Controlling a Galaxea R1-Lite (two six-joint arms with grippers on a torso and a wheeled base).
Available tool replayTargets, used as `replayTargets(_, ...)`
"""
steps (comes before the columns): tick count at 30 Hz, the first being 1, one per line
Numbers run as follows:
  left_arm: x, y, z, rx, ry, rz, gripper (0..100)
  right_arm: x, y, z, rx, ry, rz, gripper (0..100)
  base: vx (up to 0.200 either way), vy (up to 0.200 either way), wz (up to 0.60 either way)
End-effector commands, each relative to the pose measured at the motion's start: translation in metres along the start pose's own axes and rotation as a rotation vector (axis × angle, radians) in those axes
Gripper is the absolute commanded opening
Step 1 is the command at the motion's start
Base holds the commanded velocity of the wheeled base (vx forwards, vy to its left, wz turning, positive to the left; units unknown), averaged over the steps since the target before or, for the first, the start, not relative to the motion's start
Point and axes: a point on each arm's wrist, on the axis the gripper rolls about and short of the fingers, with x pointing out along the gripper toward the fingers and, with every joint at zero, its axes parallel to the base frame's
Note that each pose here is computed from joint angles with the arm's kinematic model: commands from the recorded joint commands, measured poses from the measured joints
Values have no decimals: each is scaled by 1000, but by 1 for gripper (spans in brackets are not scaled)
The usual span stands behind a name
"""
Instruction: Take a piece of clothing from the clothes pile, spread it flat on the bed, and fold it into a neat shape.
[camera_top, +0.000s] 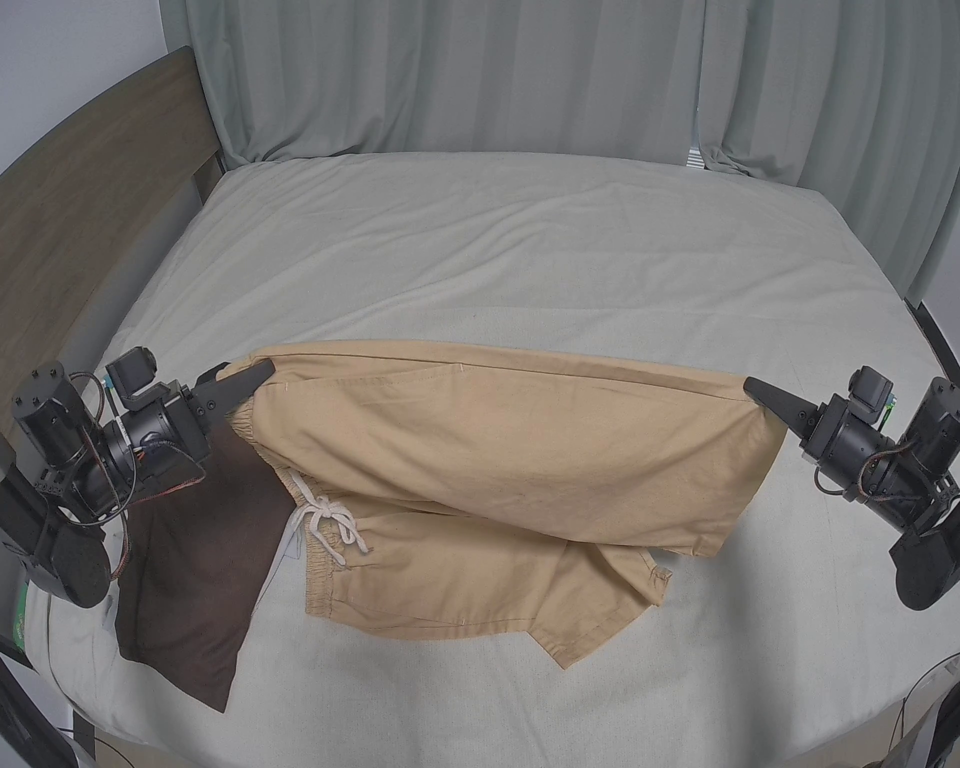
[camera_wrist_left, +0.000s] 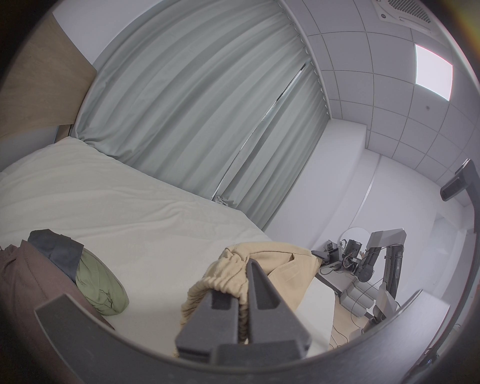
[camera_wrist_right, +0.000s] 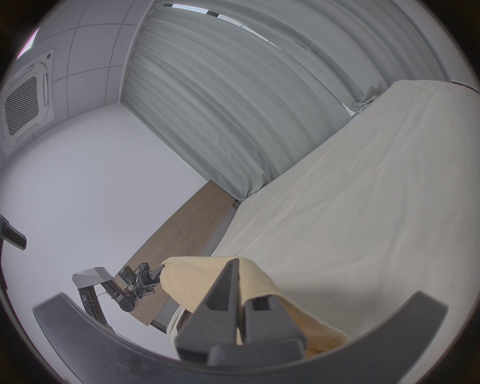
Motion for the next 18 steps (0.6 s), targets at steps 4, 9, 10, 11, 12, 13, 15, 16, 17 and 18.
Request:
replayTargets(4, -1, 1, 0, 1, -2, 6, 0, 2, 2, -2, -2, 8, 10, 0, 0, 0, 0)
replayTargets(9, 0, -1, -3, -14, 4, 10, 0, 6, 0, 1, -8, 0, 14, 0, 0, 0, 0)
replayTargets(10, 0, -1, -3, -14, 4, 10, 0, 6, 0, 1, -8, 0, 14, 0, 0, 0, 0)
replayTargets(11, 0, 1, -7, -24, 13, 13, 0, 13, -7, 3, -8, -6, 12, 0, 0, 0, 0)
replayTargets(12, 1, 3, -8, -29, 17, 15, 0, 17, -10, 3, -9, -8, 11, 0, 0, 0, 0)
replayTargets(13, 2, 6, -10, -33, 21, 19, 0, 21, -14, 3, -12, -8, 9, 0, 0, 0, 0)
replayTargets(15, 5, 9, -11, -37, 20, 24, 0, 26, -19, 2, -11, -5, 7, 0, 0, 0, 0)
replayTargets(16, 6, 11, -11, -35, 15, 26, 0, 29, -21, 3, -11, -5, 9, 0, 0, 0, 0)
replayTargets(17, 7, 12, -10, -36, 11, 31, 0, 32, -24, 3, -12, -6, 12, 0, 0, 0, 0)
replayTargets(18, 9, 13, -11, -42, 10, 34, 0, 35, -27, 4, -9, -8, 13, 0, 0, 0, 0)
